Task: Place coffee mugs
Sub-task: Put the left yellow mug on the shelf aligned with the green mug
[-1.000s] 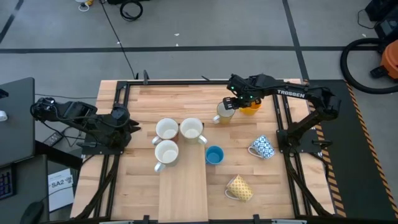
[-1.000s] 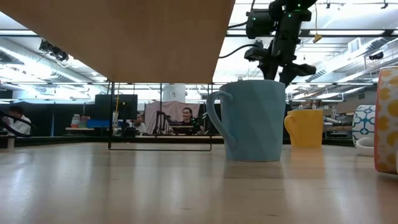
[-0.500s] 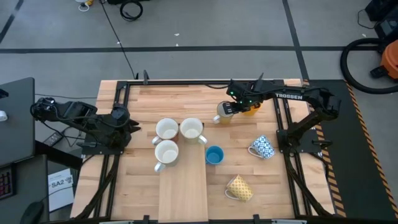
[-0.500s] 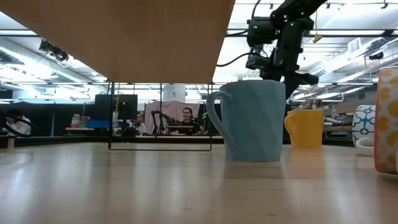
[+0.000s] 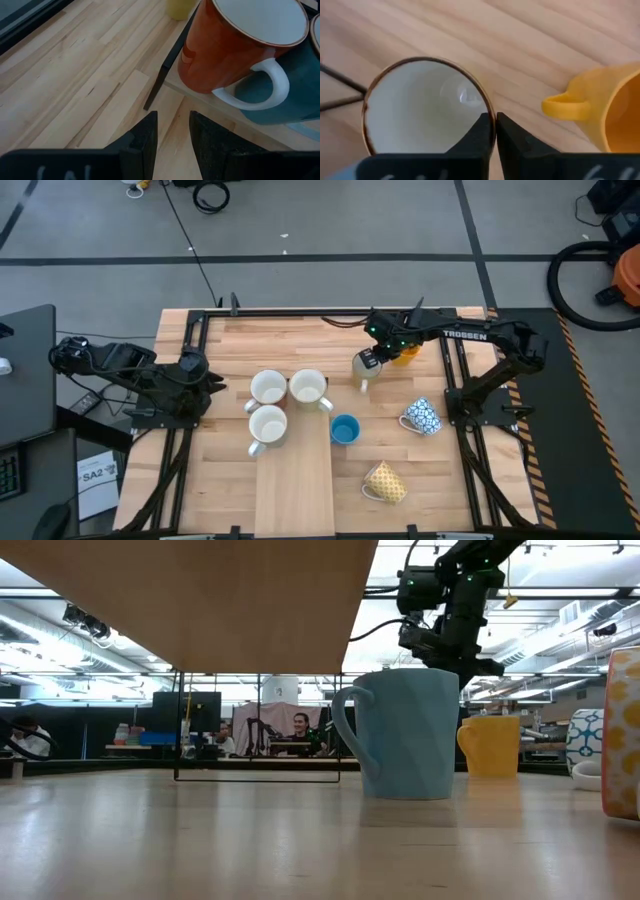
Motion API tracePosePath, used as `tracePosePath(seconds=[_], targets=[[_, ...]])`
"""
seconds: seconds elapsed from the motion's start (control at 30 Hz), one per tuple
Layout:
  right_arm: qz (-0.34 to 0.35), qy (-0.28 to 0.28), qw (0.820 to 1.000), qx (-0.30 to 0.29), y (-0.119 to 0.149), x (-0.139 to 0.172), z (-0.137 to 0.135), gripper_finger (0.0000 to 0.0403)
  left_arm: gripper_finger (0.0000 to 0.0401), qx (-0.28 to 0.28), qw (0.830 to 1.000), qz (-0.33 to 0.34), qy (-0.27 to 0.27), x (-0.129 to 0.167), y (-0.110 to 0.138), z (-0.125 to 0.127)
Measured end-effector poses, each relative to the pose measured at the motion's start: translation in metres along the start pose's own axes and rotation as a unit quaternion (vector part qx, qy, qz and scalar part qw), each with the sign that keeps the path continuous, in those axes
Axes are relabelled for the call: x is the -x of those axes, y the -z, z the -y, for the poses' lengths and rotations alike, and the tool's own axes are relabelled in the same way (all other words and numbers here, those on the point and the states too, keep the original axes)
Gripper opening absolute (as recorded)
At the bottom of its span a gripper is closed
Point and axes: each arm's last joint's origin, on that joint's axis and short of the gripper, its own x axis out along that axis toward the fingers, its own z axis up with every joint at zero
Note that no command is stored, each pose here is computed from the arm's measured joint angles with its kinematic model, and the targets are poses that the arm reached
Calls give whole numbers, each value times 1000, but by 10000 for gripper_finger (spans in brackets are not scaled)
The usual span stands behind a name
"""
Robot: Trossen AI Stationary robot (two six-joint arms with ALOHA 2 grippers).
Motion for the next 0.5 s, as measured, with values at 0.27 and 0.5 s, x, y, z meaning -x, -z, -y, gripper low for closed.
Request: tracePosePath(seconds=[0.27, 0.5], targets=[[9, -7, 989, 150, -2, 0, -2, 24, 119, 0, 1000, 0, 0, 0, 0, 0], [15, -55, 945, 321, -4, 0, -6, 19, 119, 0, 1000, 0, 0, 0, 0, 0]])
